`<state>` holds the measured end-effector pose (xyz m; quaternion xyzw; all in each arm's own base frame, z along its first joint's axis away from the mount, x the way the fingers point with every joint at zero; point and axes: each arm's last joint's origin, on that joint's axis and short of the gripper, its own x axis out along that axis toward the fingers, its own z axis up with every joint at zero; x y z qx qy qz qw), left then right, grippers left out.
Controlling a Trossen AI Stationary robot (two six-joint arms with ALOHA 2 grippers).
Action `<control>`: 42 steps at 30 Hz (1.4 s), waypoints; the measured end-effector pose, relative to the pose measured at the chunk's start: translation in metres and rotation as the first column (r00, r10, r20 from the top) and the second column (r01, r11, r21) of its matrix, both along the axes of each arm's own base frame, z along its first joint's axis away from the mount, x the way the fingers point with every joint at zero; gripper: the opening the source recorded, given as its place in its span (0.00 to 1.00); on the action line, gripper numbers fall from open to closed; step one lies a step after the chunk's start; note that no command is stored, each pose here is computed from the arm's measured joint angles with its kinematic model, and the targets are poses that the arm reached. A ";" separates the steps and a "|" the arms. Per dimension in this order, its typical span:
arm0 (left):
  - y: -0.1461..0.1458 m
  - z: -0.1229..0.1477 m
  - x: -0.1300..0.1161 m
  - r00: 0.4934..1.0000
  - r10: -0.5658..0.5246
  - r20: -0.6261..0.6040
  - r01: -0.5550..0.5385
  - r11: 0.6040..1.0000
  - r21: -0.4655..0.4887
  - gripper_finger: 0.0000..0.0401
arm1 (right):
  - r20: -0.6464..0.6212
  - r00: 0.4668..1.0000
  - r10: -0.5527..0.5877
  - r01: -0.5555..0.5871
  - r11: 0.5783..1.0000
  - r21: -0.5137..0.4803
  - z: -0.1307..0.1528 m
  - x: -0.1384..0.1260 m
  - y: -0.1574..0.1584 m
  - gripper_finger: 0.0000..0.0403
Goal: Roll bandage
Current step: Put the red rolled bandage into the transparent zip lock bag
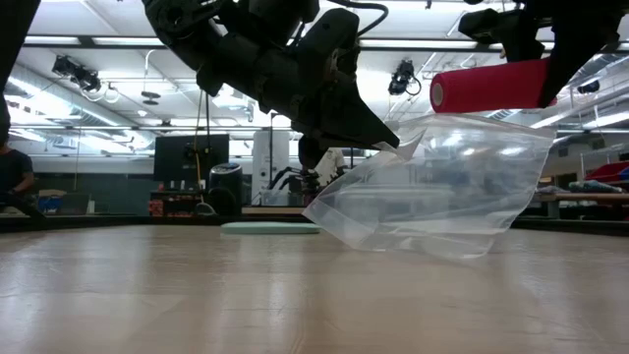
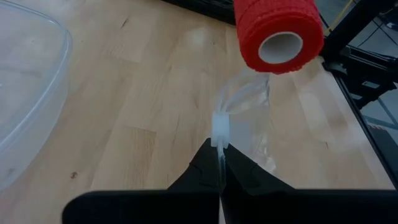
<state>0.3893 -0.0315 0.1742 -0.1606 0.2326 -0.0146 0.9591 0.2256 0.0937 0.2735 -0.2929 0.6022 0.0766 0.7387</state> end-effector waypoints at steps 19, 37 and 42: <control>-0.001 0.004 0.002 0.998 -0.037 0.044 0.037 0.999 -0.001 0.00 | 0.008 0.997 0.081 -0.081 0.997 0.008 -0.002 0.004 0.005 0.27; -0.002 0.003 0.001 0.997 -0.071 0.033 0.070 0.997 0.012 0.00 | -0.048 0.996 0.074 -0.076 0.997 -0.031 0.000 -0.003 0.000 0.26; -0.003 0.003 0.001 0.994 -0.105 0.036 0.103 0.993 0.053 0.00 | -0.058 0.994 0.090 -0.091 0.995 -0.026 0.001 -0.003 -0.002 0.26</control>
